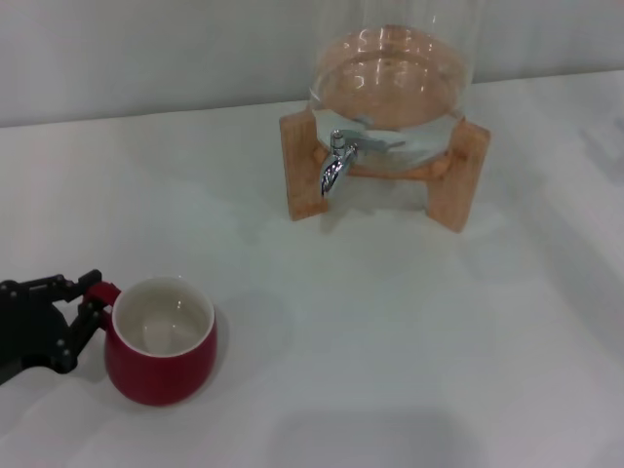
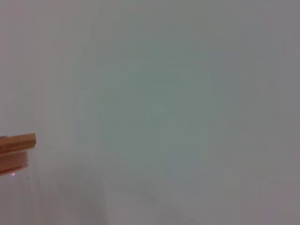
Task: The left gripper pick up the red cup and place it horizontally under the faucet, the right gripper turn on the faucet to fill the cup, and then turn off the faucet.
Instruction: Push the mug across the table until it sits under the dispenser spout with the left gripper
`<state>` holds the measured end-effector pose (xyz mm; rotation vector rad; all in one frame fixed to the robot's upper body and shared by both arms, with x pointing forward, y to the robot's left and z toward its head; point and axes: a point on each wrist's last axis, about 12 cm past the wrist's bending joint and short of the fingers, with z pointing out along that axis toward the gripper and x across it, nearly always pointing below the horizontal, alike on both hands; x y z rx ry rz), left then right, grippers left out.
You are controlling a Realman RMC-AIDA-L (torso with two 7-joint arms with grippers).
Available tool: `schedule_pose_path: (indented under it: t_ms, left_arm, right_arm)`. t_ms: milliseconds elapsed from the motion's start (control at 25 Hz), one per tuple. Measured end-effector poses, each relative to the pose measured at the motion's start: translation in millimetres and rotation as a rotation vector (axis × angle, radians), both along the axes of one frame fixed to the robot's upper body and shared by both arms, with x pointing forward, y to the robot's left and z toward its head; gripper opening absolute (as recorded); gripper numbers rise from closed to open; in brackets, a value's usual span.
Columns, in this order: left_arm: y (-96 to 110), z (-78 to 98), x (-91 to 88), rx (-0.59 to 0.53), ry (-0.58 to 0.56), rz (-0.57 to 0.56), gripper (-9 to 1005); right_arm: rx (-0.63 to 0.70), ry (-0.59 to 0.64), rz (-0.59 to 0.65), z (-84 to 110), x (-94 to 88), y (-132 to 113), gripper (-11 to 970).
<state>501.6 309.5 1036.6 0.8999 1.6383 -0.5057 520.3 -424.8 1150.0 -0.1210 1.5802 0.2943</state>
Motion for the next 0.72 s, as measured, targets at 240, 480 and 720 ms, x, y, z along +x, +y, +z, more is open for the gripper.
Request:
schedule_pose_path:
  t_ms: [240, 480, 720]
  left_arm:
    - [0.3, 2.5, 3.6, 0.001, -0.037, 0.016, 158]
    - [0.9, 2.8, 5.2, -0.004, -0.042, 0.033, 158]
    - [0.4, 3.2, 8.0, -0.009, -0.045, 0.047, 159]
  right_arm:
    - [0.002, -0.001, 0.0, -0.1, 0.0, 0.1, 631]
    - [0.003, -0.002, -0.001, 0.0, -0.1, -0.2, 631]
    - [0.002, -0.002, -0.001, 0.0, 0.0, 0.0, 631]
